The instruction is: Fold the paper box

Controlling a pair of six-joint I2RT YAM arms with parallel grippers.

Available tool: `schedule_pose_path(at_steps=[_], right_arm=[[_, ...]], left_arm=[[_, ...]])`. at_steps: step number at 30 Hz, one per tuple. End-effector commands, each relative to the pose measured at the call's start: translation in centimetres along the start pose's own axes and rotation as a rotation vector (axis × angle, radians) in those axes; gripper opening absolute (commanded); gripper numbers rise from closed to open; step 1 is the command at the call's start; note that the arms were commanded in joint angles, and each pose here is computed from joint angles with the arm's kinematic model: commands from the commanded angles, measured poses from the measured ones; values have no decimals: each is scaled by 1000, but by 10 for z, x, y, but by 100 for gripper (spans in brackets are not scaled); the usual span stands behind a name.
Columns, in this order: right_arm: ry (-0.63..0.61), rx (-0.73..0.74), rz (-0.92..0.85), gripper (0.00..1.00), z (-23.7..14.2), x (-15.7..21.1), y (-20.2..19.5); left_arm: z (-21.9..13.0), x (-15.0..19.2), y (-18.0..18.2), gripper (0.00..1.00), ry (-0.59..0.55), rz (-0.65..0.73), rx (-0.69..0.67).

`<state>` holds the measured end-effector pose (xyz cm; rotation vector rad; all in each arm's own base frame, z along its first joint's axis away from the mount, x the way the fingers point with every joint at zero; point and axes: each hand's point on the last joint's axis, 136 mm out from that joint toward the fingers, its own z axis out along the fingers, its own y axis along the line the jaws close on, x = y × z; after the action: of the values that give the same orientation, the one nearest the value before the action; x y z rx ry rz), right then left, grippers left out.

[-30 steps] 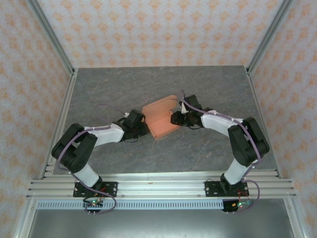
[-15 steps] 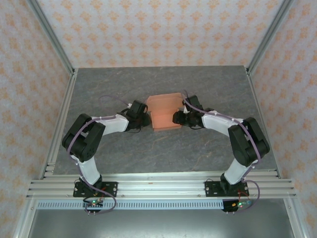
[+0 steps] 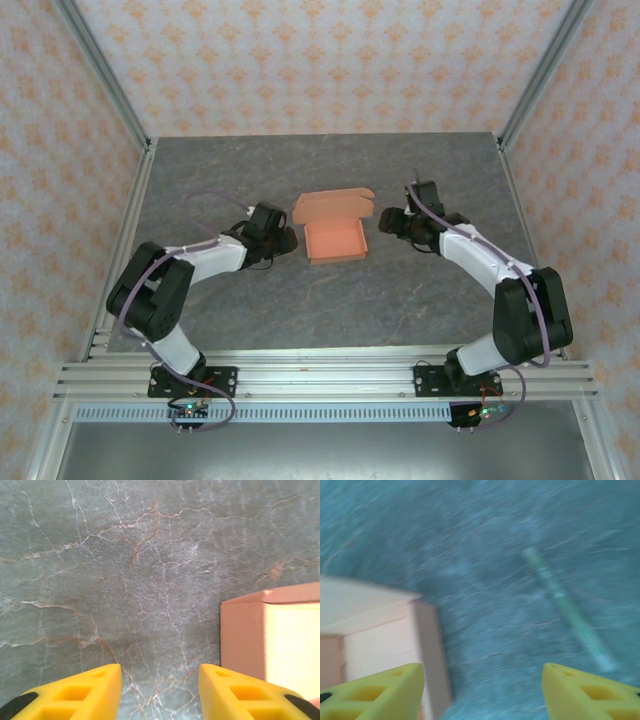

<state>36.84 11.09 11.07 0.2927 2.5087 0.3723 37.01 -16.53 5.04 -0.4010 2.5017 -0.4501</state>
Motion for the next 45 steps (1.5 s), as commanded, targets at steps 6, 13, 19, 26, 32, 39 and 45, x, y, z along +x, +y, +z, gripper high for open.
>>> schedule_pose_path(at_steps=[6,13,19,26,32,39,45], right_arm=[[132,340,-33,64,21,-3,-70],[239,311,-54,57,54,0,-62],[307,253,-65,51,71,5,-50],[350,277,-82,39,79,12,-55],[362,292,-89,25,77,16,-59],[327,301,-76,10,68,19,-63],[149,212,-107,8,23,3,-42]], left_arm=[[-43,-12,-6,51,-69,37,51],[-67,-14,-6,53,-103,41,72],[-78,-17,-3,55,-130,50,64],[-79,-17,-4,55,-127,53,66],[-78,-15,-2,55,-116,55,61],[-77,-9,4,56,-104,55,41],[-75,-3,14,56,-90,43,26]])
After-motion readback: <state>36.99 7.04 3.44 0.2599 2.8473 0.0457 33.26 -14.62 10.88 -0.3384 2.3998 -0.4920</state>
